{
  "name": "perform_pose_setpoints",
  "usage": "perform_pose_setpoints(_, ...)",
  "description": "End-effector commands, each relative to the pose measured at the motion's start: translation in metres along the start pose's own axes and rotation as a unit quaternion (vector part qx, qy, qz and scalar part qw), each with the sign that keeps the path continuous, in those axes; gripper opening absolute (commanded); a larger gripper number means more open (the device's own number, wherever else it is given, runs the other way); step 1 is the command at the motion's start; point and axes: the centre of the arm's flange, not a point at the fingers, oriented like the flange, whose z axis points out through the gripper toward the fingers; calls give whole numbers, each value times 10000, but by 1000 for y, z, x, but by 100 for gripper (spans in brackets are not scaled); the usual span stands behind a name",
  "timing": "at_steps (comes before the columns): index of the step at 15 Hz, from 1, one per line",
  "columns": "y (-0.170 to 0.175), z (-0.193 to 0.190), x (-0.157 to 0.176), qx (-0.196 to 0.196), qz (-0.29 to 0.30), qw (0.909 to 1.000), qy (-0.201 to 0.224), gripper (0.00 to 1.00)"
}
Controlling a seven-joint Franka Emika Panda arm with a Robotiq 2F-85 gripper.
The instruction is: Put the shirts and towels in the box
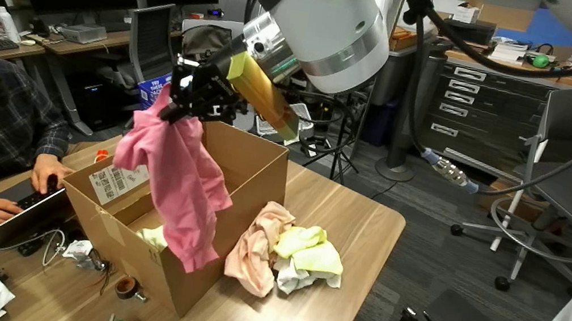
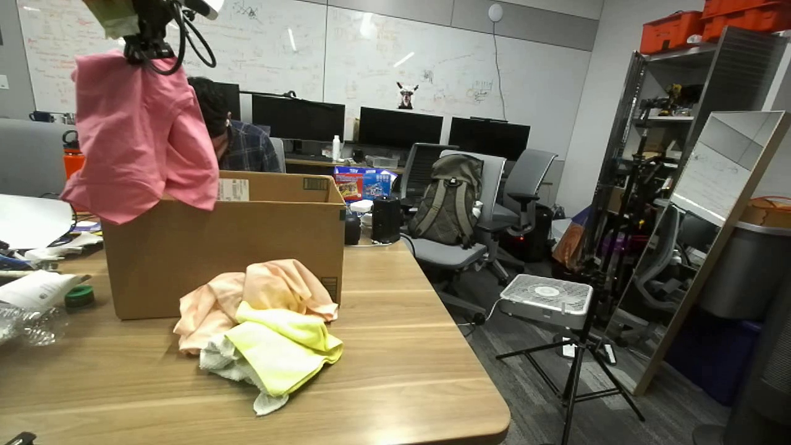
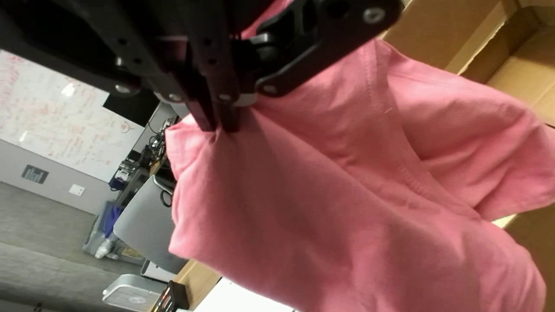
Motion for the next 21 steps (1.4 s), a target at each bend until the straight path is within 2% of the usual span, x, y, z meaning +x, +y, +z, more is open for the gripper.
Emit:
perform_pose_setpoints(1, -29, 28, 7, -161, -25, 9993, 328, 2)
perform_pose_setpoints(5, -31, 56, 23, -596, 143, 9951, 781, 2)
perform_pose_setpoints(10, -8, 76, 59, -1067, 629, 9829, 1367, 2)
perform_pose_setpoints(19, 45, 68, 118, -1683, 1452, 9543, 1998, 2)
perform_pose_setpoints(20, 50, 69, 120, -1796, 1461, 9522, 1991, 9)
perform_pose_setpoints(21, 54, 69, 120, -1946, 1470, 9491, 1995, 33)
